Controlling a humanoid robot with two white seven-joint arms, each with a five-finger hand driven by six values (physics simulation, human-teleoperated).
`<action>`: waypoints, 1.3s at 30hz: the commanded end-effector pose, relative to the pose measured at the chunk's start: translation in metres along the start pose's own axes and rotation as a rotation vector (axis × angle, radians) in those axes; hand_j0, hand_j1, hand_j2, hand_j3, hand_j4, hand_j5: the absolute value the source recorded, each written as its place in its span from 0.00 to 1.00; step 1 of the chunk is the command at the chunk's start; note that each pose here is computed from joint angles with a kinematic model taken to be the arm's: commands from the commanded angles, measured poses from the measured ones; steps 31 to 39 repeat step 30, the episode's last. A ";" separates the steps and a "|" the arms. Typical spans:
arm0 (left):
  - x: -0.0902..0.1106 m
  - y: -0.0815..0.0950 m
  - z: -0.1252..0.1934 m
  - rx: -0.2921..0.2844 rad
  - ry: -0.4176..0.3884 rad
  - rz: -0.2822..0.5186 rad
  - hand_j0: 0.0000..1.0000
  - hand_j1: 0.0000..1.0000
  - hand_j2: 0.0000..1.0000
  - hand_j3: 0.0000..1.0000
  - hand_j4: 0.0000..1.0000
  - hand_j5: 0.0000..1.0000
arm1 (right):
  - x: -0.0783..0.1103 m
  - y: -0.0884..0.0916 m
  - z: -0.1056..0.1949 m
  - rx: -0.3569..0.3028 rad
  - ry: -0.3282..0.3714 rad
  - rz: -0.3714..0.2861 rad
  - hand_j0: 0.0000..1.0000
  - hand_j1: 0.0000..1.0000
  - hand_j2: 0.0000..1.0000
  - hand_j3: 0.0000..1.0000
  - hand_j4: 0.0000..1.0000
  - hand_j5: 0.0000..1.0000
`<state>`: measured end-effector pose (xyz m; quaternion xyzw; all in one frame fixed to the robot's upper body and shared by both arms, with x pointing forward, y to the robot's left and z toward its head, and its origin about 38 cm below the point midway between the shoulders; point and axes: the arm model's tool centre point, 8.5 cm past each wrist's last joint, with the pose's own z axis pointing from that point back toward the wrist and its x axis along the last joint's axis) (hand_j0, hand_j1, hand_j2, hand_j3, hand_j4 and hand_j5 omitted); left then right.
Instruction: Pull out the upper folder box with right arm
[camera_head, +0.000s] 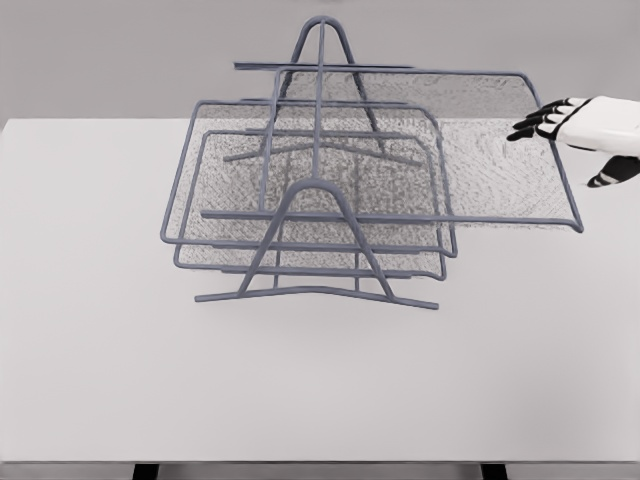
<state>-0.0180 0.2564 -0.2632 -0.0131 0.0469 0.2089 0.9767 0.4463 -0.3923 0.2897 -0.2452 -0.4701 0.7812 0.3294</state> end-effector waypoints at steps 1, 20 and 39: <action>0.000 0.000 0.000 0.000 0.000 0.000 1.00 1.00 1.00 1.00 1.00 1.00 | -0.012 0.001 0.016 0.032 0.060 0.038 1.00 1.00 1.00 1.00 1.00 1.00; 0.000 0.000 0.000 0.000 0.000 0.000 1.00 1.00 1.00 1.00 1.00 1.00 | 0.006 -0.069 0.072 -0.165 -0.013 0.054 1.00 1.00 1.00 1.00 1.00 1.00; 0.001 -0.001 0.000 -0.001 -0.002 -0.001 1.00 1.00 1.00 1.00 1.00 1.00 | 0.107 -0.062 -0.016 -0.204 -0.391 0.042 1.00 1.00 1.00 1.00 1.00 1.00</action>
